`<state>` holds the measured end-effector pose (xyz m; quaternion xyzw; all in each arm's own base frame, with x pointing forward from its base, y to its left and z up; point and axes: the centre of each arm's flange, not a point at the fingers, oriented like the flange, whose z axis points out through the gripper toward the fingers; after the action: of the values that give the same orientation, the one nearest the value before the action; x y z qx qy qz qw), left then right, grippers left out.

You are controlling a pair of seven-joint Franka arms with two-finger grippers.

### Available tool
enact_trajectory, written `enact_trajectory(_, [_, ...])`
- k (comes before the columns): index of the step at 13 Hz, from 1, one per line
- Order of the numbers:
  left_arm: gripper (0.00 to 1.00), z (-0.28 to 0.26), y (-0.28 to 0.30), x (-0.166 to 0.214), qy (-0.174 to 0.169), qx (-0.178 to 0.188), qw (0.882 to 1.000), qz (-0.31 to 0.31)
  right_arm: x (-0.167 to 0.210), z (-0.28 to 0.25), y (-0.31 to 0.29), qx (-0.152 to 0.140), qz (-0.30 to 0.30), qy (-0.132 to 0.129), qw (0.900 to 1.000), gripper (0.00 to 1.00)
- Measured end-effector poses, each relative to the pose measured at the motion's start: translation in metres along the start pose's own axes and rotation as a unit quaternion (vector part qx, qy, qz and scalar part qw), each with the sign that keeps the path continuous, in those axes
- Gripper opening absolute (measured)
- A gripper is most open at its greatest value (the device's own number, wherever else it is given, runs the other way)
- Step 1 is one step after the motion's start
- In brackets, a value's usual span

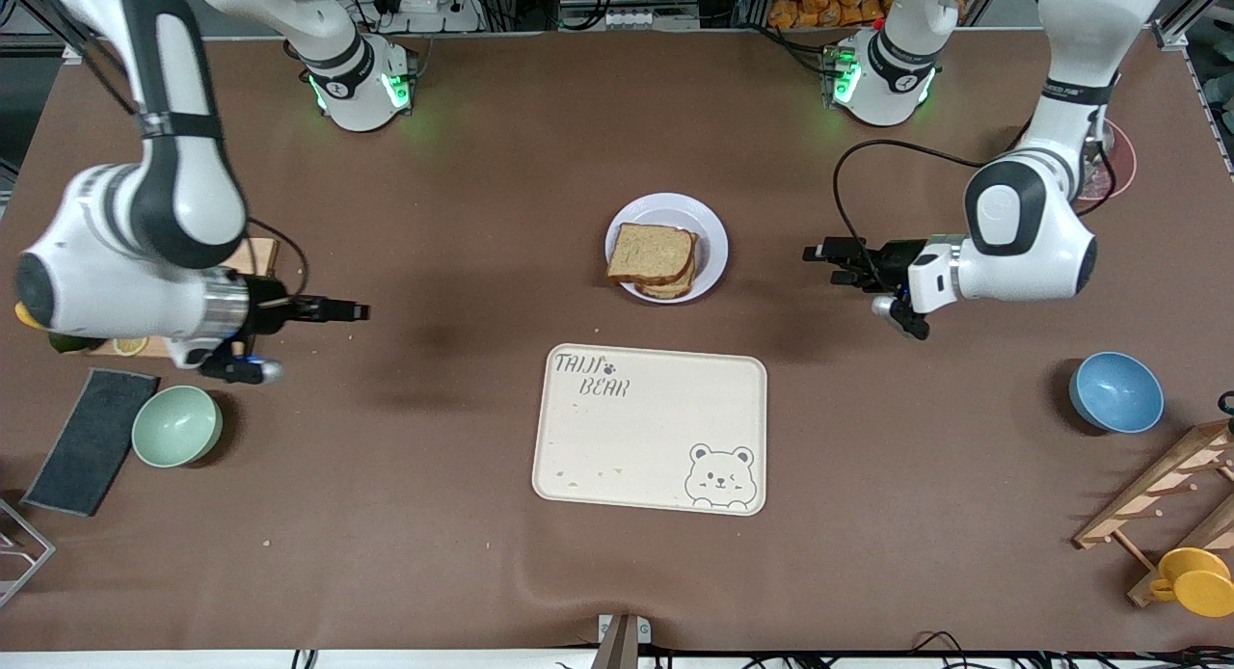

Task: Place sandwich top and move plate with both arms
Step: 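Withdraw the right gripper while the left gripper reaches the plate rim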

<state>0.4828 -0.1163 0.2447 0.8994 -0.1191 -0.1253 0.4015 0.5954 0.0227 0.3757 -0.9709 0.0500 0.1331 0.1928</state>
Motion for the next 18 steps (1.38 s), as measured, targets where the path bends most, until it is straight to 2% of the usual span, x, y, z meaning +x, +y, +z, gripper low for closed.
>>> enact_trajectory(2, [1.00,0.032,0.008,-0.007,-0.007,0.000,1.000,0.010,0.001,-0.043,0.049,-0.018,-0.028,0.004,0.999,1.00])
enact_trajectory(4, [1.00,0.054,0.014,-0.012,-0.008,0.000,1.000,0.023,-0.005,-0.097,0.064,-0.060,-0.052,0.003,0.997,1.00])
enact_trajectory(5, [1.00,0.061,0.012,-0.014,0.001,-0.017,1.000,0.024,-0.009,-0.123,0.057,-0.083,-0.064,0.006,0.994,1.00])
enact_trajectory(6, [1.00,0.070,0.010,-0.016,0.013,-0.038,0.999,0.025,-0.015,-0.144,0.043,-0.094,-0.077,0.005,0.992,1.00])
enact_trajectory(8, [1.00,0.095,0.006,-0.020,0.038,-0.055,0.998,0.021,-0.034,-0.174,0.016,-0.104,-0.094,-0.006,0.990,1.00])
enact_trajectory(11, [1.00,0.133,-0.001,-0.027,0.064,-0.066,0.996,0.008,-0.068,-0.215,0.001,-0.115,-0.091,0.020,0.989,1.00])
enact_trajectory(13, [1.00,0.145,-0.007,-0.031,0.073,-0.078,0.994,0.003,-0.086,-0.233,0.010,-0.111,-0.060,0.035,0.991,1.00])
enact_trajectory(15, [1.00,0.152,-0.007,-0.032,0.081,-0.087,0.993,-0.007,-0.098,-0.240,0.010,-0.109,-0.042,0.048,0.992,1.00])
enact_trajectory(18, [1.00,0.169,0.006,-0.036,0.086,-0.100,0.991,-0.015,-0.103,-0.228,0.004,-0.126,-0.046,0.071,0.988,1.00])
